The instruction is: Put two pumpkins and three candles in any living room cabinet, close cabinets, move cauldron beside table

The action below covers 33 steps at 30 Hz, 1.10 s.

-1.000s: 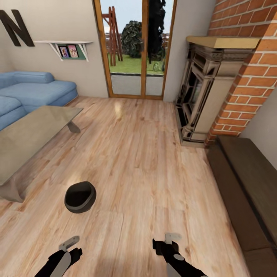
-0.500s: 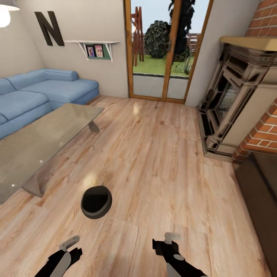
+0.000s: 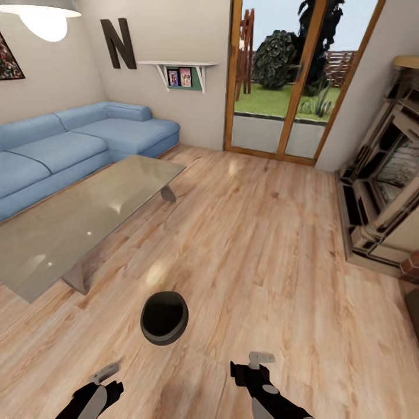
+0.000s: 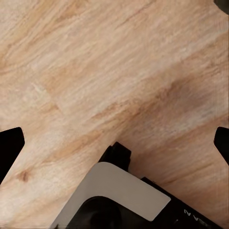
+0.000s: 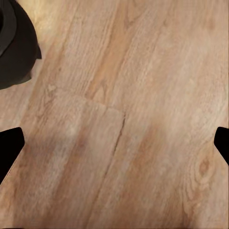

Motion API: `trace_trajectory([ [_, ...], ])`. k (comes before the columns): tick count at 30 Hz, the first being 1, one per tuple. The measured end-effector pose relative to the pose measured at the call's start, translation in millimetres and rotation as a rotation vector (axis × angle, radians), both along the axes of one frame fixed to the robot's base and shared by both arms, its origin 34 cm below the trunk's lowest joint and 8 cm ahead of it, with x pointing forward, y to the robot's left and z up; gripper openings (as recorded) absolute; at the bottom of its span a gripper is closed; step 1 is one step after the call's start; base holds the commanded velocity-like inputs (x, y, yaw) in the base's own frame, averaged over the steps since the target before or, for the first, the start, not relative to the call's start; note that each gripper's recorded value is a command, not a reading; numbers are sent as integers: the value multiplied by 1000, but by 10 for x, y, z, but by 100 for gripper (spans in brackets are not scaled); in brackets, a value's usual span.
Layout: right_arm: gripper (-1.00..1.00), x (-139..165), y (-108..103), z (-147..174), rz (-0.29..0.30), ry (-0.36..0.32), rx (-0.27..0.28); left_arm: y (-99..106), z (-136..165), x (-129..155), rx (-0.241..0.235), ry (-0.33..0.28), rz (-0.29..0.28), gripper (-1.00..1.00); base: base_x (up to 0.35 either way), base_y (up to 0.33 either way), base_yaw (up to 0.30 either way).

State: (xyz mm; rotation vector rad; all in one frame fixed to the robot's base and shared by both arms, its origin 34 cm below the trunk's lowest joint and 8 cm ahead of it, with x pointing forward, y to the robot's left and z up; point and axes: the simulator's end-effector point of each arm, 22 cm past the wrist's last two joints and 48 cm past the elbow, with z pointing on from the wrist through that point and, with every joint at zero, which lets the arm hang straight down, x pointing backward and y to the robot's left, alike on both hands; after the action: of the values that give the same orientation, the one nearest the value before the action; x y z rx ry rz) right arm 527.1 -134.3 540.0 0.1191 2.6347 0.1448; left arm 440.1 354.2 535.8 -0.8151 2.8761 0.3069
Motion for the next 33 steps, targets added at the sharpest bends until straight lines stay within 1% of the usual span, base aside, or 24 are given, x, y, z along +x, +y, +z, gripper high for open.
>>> trace_trajectory([
  [1,100,0,2,0,0,0,1,3,-11,-29,1,6,1,100,327,0,293],
  [6,100,0,1,0,0,0,1,32,-13,-15,14,-10,9,100,327,0,292],
  [16,100,0,1,-1,0,0,0,37,-13,-9,16,-14,11,100,304,-53,292],
  [24,100,1,-2,-3,0,1,-1,37,-15,-8,16,-14,11,100,72,-35,292],
  [33,100,-1,10,-2,3,1,4,39,-13,-8,16,-15,11,100,167,-92,292],
])
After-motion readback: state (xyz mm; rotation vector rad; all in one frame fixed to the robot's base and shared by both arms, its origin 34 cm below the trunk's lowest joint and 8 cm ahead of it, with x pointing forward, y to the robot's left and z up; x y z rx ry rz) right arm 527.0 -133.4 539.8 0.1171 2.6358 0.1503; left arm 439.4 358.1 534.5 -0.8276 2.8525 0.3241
